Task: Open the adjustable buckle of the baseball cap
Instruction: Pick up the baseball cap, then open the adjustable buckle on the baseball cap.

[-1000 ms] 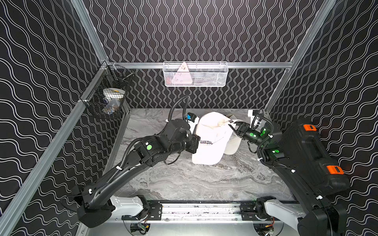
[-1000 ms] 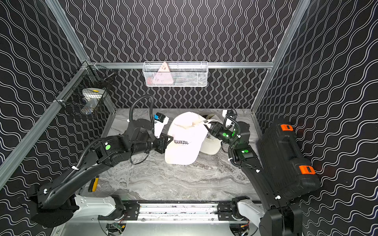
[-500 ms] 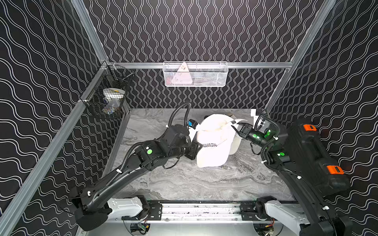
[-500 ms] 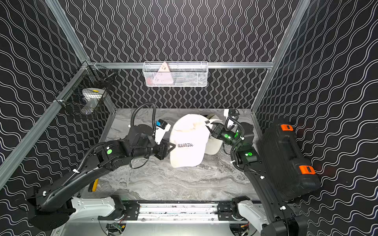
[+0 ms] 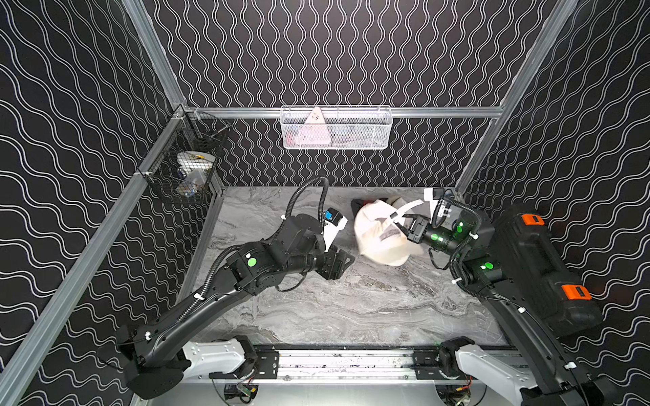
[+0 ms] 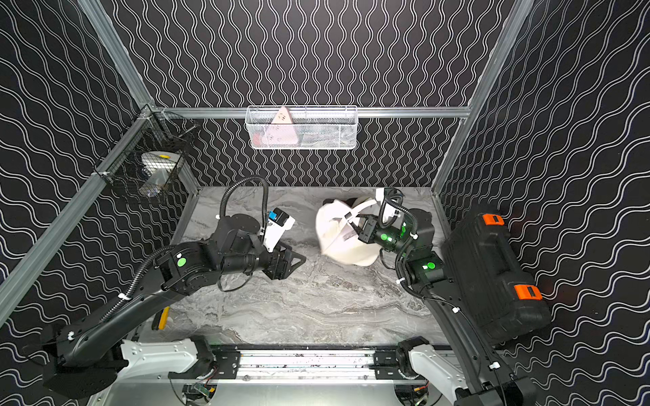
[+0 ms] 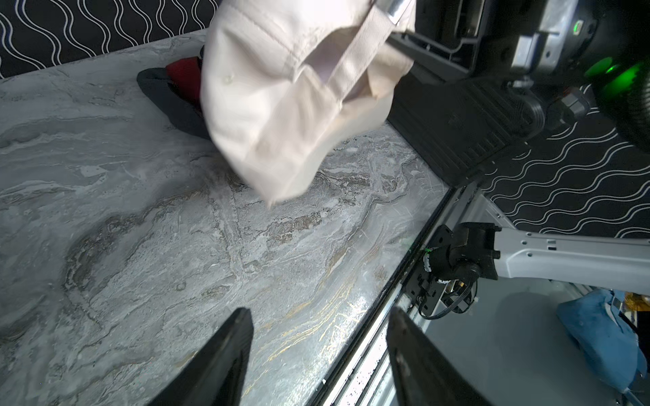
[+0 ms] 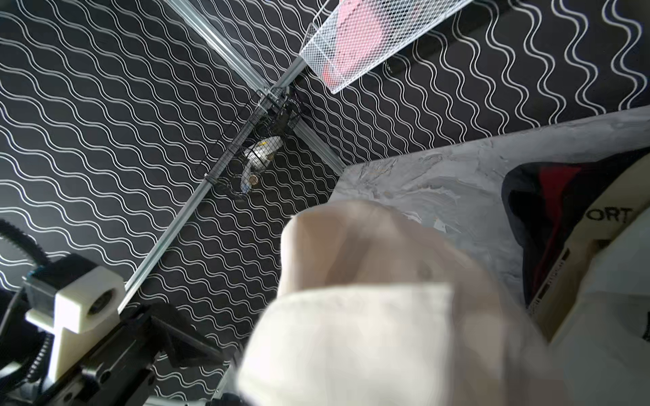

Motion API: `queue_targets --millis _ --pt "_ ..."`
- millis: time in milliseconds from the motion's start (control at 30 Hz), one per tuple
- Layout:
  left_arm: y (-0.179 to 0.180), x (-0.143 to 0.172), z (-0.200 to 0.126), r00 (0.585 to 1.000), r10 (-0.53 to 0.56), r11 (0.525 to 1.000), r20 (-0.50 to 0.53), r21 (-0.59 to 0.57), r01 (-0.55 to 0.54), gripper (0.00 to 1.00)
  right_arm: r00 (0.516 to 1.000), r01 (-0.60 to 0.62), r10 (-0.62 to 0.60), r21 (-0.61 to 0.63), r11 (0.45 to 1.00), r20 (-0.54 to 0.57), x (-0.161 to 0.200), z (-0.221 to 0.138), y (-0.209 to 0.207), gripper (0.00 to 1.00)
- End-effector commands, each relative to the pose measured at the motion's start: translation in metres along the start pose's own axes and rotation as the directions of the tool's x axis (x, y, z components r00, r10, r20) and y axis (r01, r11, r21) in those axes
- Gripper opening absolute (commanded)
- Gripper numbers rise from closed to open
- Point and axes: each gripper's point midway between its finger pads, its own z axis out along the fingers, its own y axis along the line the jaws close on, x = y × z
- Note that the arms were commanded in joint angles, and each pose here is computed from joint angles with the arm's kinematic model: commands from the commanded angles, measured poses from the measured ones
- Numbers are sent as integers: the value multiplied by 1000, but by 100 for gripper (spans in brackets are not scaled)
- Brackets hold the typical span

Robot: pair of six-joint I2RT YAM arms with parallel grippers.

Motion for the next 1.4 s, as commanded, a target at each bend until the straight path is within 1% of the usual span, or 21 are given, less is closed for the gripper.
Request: queue_targets --millis 0,167,267,300,400,533,767,967,1167,1367 --pt "-10 -23 2 997 4 1000 71 30 -6 66 999 40 -38 36 999 -38 11 0 -2 0" --pt "-9 -44 3 992 12 1000 125 -4 -11 68 992 69 -60 72 995 -113 33 8 -4 0" --pt "-7 -53 5 990 26 999 136 -29 -22 69 985 94 -78 100 991 -153 46 14 -5 0" --pt "-8 -56 7 990 29 999 136 -33 -25 69 980 109 -93 85 990 -178 55 18 2 0" --pt "-6 -60 11 989 33 999 144 -45 -26 69 968 152 -127 102 983 -218 68 23 7 0" --pt "-5 -63 17 987 24 999 156 -47 -17 70 952 205 -170 117 972 -253 83 27 15 0" --pt "-11 -60 29 989 2 1000 145 -7 -1 70 941 235 -197 113 965 -275 99 26 24 0" --pt "-20 -56 34 994 -1 999 107 45 -4 70 938 241 -208 92 966 -277 104 26 30 0" --pt "-24 -51 41 997 3 998 79 69 -8 70 934 236 -217 35 971 -285 108 25 41 0" --pt "-27 -53 46 997 8 996 76 86 -14 71 931 224 -223 -29 974 -290 114 23 50 0"
